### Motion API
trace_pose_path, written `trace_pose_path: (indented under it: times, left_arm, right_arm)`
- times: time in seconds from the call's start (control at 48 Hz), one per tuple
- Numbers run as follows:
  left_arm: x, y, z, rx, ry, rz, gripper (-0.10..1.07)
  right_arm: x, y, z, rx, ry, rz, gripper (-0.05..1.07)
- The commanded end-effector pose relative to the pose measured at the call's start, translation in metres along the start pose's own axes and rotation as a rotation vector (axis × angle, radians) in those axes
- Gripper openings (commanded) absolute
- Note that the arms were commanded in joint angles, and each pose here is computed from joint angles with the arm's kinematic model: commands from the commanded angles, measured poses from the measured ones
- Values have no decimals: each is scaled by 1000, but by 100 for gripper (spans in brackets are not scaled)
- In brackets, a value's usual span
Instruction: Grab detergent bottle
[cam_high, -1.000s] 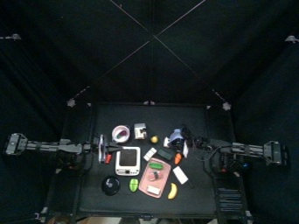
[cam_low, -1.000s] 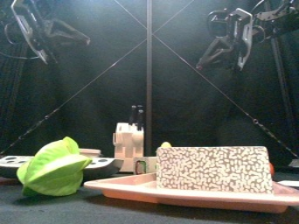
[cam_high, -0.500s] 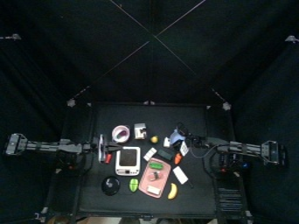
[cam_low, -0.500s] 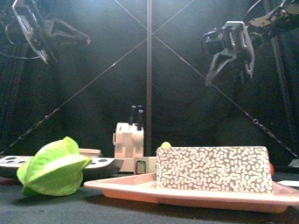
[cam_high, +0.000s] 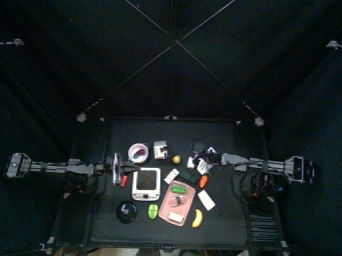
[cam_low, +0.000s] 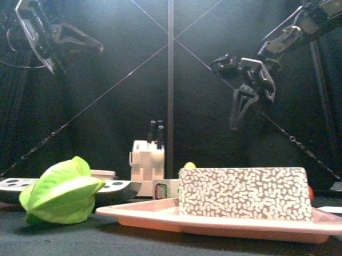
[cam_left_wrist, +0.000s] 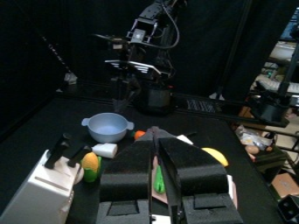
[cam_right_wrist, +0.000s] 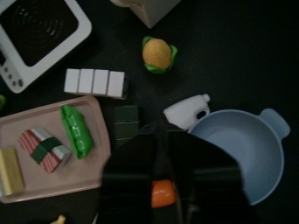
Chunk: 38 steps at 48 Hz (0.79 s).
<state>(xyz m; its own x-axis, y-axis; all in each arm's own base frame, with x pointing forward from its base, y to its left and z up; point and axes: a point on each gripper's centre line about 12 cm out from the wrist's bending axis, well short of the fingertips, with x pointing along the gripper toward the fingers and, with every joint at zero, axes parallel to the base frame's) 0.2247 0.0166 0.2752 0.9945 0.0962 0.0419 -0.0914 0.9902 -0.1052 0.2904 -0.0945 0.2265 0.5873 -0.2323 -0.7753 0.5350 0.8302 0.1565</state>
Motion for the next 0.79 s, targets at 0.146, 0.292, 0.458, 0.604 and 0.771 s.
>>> trace_pose_path:
  times: [0.146, 0.292, 0.458, 0.604, 0.771]
  left_arm:
    - [2, 0, 4, -2, -16, 2, 47]
    - [1, 0, 2, -9, -11, 4, 47]
    - [0, 1, 0, -12, -6, 7, 47]
    - [0, 1, -1, -12, -3, 9, 47]
    - [0, 1, -2, -15, 1, 8, 47]
  right_arm:
    - [14, -1, 12, -72, -6, -38, 82]
    - [26, 2, 12, -118, 17, -51, 95]
    - [40, 0, 15, -196, 55, -97, 103]
    - [49, -3, 22, -272, 119, -154, 103]
    - [58, -4, 26, -334, 229, -161, 103]
